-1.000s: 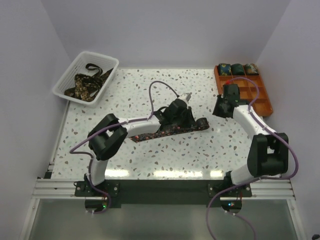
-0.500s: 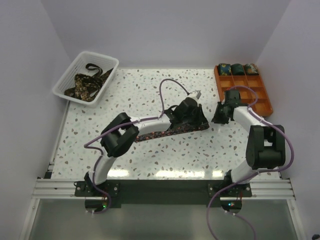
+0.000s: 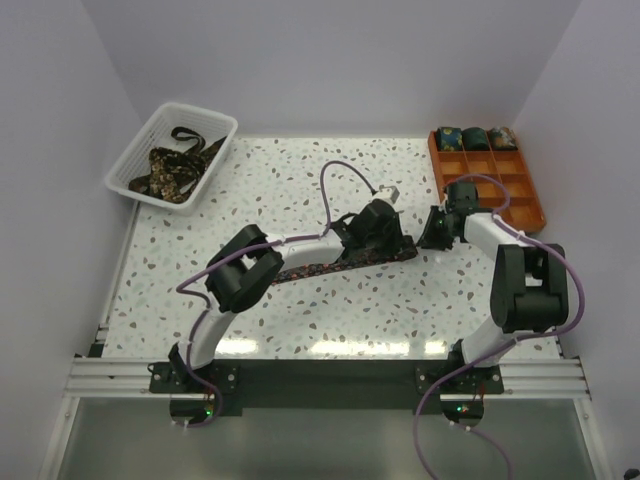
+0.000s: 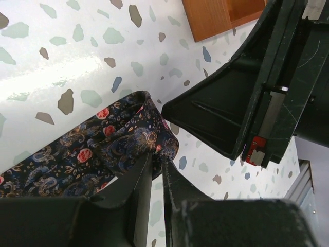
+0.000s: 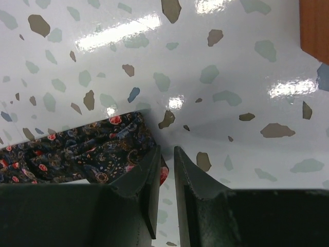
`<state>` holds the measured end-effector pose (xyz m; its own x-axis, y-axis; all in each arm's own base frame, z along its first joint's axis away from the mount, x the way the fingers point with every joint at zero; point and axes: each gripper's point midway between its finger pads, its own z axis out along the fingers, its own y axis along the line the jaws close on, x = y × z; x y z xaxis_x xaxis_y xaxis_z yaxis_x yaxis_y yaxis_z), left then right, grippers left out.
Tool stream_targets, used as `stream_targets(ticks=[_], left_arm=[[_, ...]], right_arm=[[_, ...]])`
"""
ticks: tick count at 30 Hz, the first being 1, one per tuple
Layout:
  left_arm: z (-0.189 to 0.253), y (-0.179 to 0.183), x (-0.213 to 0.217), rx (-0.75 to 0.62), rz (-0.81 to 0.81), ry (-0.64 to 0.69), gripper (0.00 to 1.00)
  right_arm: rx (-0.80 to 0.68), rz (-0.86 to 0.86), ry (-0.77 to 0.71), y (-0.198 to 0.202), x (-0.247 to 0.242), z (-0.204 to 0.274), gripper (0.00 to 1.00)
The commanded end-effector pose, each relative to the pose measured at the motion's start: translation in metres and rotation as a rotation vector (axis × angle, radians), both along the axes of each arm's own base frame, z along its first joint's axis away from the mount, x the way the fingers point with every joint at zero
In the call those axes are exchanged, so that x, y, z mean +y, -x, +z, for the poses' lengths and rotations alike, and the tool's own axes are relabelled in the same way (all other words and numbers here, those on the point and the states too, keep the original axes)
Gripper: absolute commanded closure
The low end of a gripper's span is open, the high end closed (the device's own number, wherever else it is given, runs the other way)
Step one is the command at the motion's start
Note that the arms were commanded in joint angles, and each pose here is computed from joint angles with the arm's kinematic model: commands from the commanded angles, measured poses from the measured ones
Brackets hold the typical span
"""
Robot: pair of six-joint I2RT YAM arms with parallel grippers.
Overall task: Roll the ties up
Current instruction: Roll the tie
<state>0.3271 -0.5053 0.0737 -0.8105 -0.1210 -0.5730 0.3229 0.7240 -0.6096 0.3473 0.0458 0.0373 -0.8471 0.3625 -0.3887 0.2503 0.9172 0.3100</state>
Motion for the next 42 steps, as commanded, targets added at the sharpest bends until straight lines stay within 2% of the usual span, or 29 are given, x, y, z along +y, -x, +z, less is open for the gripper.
stream_targets(ticks=[1, 11, 23, 42], left_arm=[[0.002, -0.005, 0.01, -0.046, 0.022, -0.037, 0.81], [-0.004, -0.005, 0.036, -0.043, 0.047, -0.063, 0.81], [-0.001, -0.008, 0.048, -0.046, 0.061, -0.056, 0.81], [-0.005, -0.007, 0.053, -0.033, 0.068, -0.071, 0.81]], right_arm=[[-0.013, 0.029, -0.034, -0.002, 0.006, 0.0, 0.79], [-0.02, 0.071, -0.094, -0.001, 0.018, 0.002, 0.8], [-0.021, 0.149, -0.194, 0.003, 0.037, 0.008, 0.79], [-0.043, 0.255, -0.262, 0.011, 0.071, 0.026, 0.79]])
